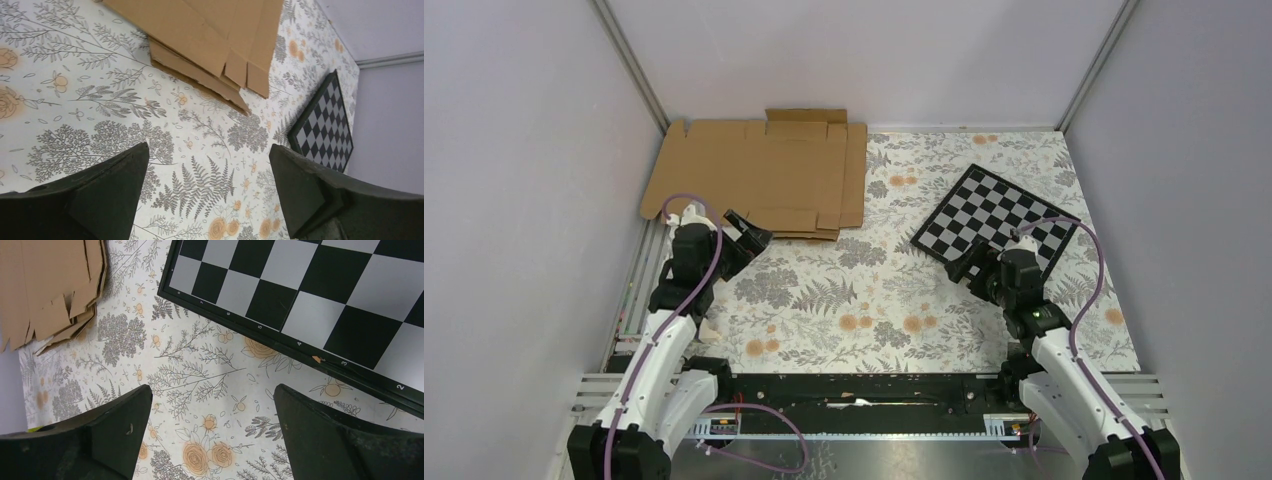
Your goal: Fold the paper box
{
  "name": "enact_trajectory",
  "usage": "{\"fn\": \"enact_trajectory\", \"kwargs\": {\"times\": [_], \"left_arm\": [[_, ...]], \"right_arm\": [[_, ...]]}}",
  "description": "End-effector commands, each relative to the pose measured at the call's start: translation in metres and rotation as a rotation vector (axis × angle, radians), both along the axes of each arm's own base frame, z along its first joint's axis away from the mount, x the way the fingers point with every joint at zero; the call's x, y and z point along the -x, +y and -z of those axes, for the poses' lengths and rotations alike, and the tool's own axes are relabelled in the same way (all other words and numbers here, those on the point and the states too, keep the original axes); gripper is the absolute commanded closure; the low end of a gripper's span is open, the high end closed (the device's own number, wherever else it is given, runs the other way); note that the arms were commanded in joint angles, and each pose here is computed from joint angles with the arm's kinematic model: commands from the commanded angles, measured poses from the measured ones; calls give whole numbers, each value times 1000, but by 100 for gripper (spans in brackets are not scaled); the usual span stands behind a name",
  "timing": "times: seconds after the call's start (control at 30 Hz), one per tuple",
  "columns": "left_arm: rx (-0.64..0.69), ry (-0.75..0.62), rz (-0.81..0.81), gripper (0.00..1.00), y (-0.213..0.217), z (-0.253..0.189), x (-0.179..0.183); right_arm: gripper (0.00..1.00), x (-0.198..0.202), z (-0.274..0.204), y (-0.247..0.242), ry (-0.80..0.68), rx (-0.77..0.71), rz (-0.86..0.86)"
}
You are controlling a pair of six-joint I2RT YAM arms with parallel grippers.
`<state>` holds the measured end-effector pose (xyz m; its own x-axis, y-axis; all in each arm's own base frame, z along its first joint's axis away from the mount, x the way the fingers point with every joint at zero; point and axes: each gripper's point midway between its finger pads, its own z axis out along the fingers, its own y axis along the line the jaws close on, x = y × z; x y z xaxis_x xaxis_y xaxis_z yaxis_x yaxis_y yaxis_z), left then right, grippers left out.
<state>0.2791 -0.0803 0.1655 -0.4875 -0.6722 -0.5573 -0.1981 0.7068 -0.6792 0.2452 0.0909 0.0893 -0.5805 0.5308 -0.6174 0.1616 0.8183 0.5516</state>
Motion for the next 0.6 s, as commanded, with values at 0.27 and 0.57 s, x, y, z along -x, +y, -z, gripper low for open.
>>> {"fn": "enact_trajectory", "kwargs": {"times": [0.27, 0.57], "left_arm": [[9, 88, 58, 1, -10, 24, -15], [118, 68, -109, 2, -3, 29, -53]], "right_arm": [[1, -36, -39, 26, -117, -136, -39], [1, -56, -49, 50, -136, -254, -98]]}}
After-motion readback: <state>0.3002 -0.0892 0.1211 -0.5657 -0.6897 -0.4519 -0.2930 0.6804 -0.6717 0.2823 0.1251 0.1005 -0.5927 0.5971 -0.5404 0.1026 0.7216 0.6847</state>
